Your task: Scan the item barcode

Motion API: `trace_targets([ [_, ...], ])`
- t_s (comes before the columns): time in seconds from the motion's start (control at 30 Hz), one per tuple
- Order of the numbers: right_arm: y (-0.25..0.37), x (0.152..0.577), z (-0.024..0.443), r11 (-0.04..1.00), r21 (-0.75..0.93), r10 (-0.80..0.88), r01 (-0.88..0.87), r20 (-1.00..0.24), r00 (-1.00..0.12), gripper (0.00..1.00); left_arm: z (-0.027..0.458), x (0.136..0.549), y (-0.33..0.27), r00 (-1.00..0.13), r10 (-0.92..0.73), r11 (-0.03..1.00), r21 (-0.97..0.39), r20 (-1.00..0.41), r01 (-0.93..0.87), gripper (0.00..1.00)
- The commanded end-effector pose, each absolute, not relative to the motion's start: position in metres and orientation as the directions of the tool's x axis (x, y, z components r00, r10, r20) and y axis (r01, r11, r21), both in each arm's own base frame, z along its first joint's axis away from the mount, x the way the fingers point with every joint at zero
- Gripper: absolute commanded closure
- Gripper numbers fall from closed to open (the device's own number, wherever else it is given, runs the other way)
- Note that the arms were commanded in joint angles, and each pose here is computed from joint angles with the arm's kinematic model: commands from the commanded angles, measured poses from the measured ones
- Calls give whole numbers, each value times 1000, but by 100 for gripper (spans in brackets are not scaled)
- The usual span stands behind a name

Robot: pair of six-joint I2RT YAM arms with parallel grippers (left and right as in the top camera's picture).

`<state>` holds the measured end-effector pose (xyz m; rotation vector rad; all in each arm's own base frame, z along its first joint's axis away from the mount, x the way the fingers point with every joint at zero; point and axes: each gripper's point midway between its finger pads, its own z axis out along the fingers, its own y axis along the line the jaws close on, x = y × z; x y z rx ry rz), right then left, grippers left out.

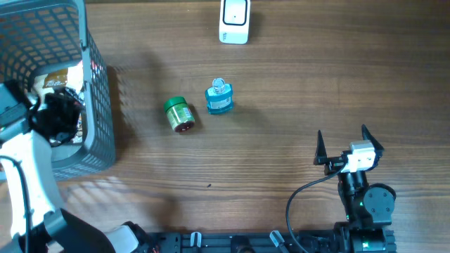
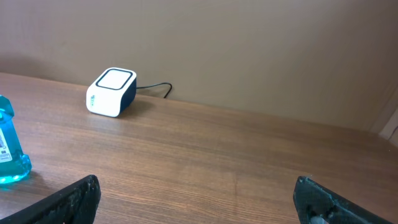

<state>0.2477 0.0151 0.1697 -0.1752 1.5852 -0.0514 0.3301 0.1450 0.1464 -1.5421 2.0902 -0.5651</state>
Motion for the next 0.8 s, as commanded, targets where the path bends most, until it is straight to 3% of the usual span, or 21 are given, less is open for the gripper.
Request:
trace_targets([
  [0.0,18,248,170,983,-155,-156,-96,-988,-7,0,191,332,149,-242,-957,281,-701,-157,-656,96],
  [0.23,18,248,170,983,-155,-156,-96,-988,-7,0,236,330,138,-241,-949,306,-788,-205,-534,96],
  [0.33,18,248,170,983,-155,-157,-96,-988,-7,0,260,336,121,-302,-932,319,-850,-202,-419,96],
  [0.47,18,248,170,983,-154,-156,-96,-988,-7,0,325,345,83,-446,-885,216,-967,-136,-135,96],
  [0.6,18,248,170,983,-155,-157,-96,-988,-7,0,368,341,63,-552,-822,153,-988,-139,21,96],
  [0.77,18,248,170,983,-155,-156,-96,-988,-7,0,399,344,66,-528,-825,163,-980,-201,118,96],
])
